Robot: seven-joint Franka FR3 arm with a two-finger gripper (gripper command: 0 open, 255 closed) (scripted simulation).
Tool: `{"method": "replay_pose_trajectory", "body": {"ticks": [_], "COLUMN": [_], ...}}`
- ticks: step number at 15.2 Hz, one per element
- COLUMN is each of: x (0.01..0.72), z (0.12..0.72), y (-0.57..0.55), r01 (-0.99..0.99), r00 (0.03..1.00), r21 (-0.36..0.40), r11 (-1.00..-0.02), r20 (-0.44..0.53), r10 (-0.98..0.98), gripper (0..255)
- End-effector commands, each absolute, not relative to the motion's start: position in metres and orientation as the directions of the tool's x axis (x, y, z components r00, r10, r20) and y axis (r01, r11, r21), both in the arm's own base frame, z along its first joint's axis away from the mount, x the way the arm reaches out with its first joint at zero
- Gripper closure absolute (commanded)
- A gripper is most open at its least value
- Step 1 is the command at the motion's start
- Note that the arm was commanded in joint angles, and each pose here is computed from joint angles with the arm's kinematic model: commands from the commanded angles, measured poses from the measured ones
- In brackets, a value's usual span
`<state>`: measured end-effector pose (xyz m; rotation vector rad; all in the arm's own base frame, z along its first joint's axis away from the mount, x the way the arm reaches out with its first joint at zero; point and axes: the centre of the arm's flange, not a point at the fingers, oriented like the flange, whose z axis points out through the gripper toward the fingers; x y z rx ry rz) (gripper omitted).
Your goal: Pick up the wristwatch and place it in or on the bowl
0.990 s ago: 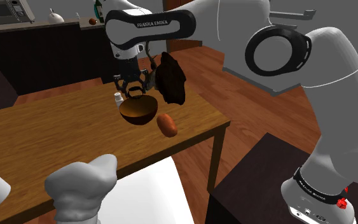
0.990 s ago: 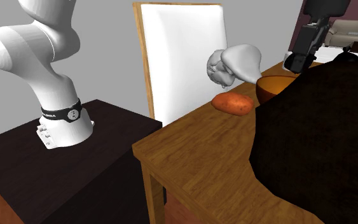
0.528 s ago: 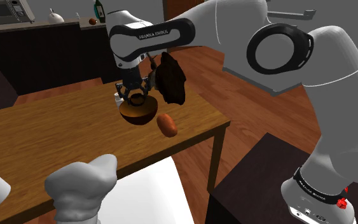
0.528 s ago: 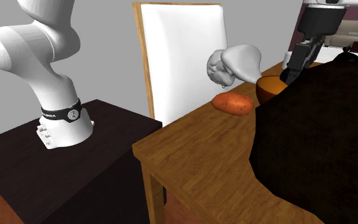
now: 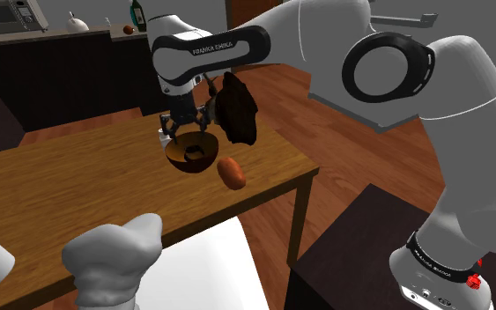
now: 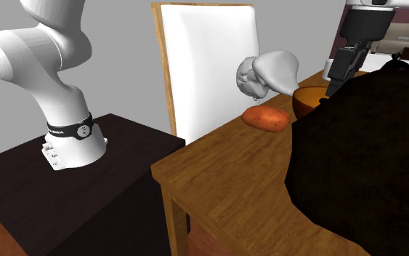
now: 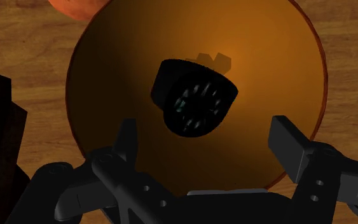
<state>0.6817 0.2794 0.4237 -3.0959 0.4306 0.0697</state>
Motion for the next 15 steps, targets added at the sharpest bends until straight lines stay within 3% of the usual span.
{"method": "replay_pose_trajectory", "body": {"ticks": [1,4,8,15], "x": [0.682,0.682,0.684,0.684], "z": [0.424,0.424,0.474,0.474], "y": [0.279,0.279,0.278,0.278], "r01": [-0.273,-0.273,-0.273,-0.273], "r00": [0.961,0.961,0.961,0.961], "r21": [-0.009,-0.009,-0.009,-0.009], "r11": [-0.962,-0.962,-0.962,-0.962], "r20": [-0.046,-0.046,-0.046,-0.046], "r10": [-0.272,-0.272,-0.272,-0.272], "gripper": [0,0,0,0]}}
